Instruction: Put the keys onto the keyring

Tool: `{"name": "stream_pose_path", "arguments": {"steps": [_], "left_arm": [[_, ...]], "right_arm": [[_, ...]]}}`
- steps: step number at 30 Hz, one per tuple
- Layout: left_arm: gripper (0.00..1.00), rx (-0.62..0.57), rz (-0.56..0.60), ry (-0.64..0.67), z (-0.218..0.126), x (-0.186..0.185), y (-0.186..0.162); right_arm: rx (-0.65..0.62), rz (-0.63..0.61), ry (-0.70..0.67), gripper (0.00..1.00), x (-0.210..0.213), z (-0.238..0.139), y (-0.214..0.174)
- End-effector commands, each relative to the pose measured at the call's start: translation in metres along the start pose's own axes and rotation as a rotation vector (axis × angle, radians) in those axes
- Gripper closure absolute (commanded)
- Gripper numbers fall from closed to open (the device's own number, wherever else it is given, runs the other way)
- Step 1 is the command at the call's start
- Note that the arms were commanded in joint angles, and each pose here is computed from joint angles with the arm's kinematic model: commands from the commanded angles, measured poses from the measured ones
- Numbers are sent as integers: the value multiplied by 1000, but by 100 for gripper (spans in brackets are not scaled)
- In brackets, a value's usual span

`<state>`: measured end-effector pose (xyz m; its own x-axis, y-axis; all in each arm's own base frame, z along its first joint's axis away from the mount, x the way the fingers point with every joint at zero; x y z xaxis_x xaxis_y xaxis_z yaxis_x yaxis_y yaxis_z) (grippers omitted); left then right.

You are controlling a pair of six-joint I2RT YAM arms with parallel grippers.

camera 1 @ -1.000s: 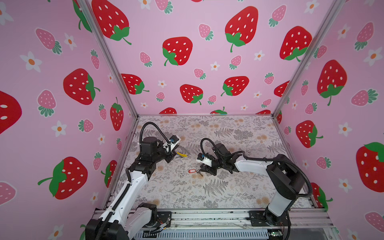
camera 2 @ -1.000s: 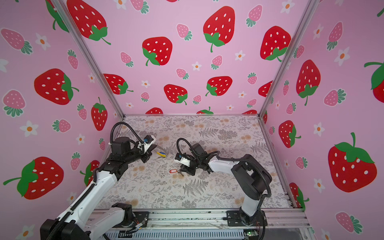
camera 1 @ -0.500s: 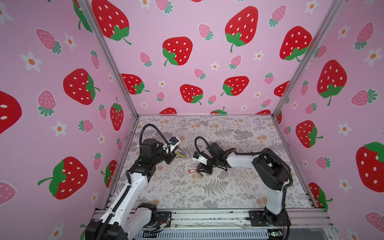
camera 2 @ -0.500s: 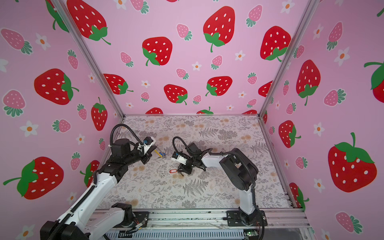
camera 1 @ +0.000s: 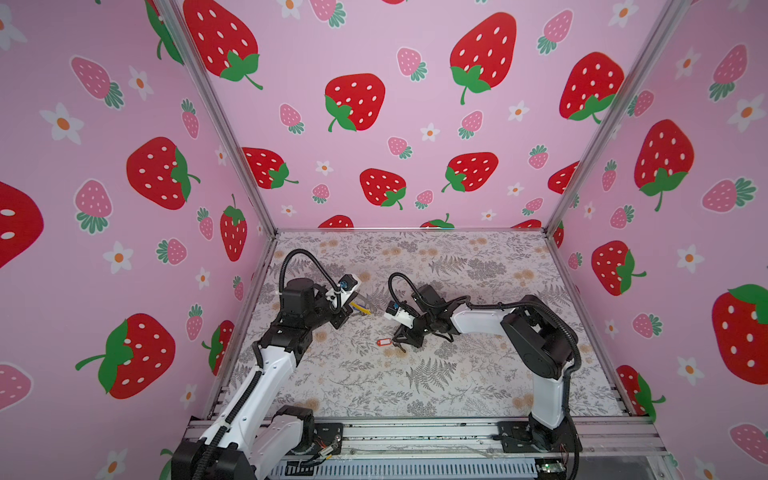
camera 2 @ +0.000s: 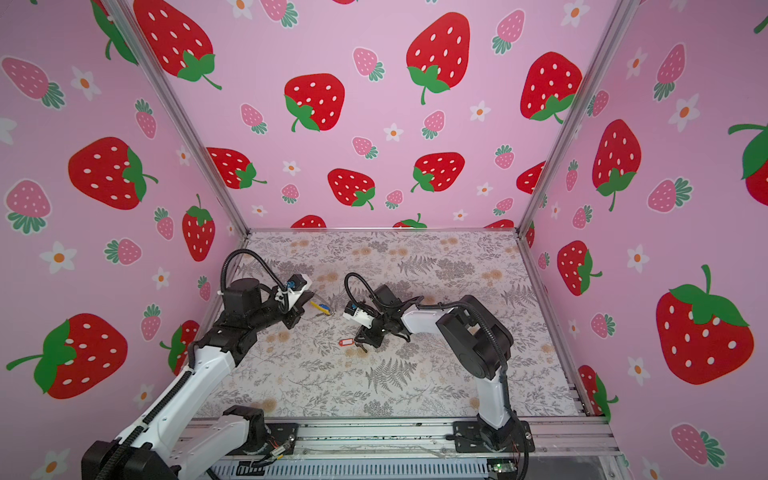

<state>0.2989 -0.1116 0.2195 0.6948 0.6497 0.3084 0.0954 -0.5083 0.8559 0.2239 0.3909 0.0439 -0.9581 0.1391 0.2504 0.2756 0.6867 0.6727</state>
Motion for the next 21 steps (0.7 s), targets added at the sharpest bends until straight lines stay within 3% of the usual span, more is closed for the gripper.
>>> {"name": "stream_pose_path", "arguments": {"steps": [1,21], "left_arm": [[100,-30,8,-12,1,0,4],[100,-30,7,-9,1,1,4]], "right_arm": [[12,13,30,79,3,9,1],[62,14,2,77,4,9,-10]]}}
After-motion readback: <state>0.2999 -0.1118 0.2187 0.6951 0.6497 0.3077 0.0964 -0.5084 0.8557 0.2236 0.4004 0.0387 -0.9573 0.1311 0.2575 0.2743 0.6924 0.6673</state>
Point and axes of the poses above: each gripper's point midway between its finger pads, its own z axis out along the fingers, its own x axis along the line the jaws close on, y = z × x, the point moved 2 cm from there along -z, back along the fingers, and after that the axes turned 1 degree about z, right-handed, at the moved point
